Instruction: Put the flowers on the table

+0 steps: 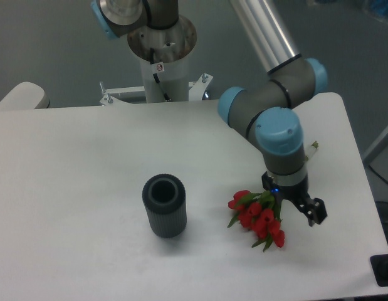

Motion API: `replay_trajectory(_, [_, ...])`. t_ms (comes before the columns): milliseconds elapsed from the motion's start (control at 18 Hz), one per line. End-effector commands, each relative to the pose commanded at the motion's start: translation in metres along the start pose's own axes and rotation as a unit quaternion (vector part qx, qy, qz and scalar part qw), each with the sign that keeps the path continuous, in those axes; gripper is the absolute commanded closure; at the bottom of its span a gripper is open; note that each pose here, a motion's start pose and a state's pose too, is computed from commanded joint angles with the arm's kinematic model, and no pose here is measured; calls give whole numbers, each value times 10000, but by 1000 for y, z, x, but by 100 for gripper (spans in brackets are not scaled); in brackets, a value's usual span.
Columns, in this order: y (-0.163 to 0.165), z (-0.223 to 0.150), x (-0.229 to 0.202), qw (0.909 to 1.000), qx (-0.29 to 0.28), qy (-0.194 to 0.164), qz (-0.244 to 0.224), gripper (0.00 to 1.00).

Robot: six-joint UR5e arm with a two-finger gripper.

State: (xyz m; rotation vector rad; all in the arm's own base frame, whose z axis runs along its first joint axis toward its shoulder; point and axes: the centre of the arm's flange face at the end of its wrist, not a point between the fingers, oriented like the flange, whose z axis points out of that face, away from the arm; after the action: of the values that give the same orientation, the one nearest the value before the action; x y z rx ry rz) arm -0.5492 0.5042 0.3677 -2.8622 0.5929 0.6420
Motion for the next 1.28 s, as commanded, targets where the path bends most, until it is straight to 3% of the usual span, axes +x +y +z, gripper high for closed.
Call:
replay_trajectory(278, [-2, -26, -25, 9987, 498, 3, -80, 1])
replay_trajectory(556, [35, -37, -43, 9961, 817, 125, -306, 1])
replay_trajectory(1000, [94, -52, -69, 9928, 1124, 396, 104, 2])
replay_trajectory(1278, [100, -51, -69, 9928, 1113, 401, 172, 1])
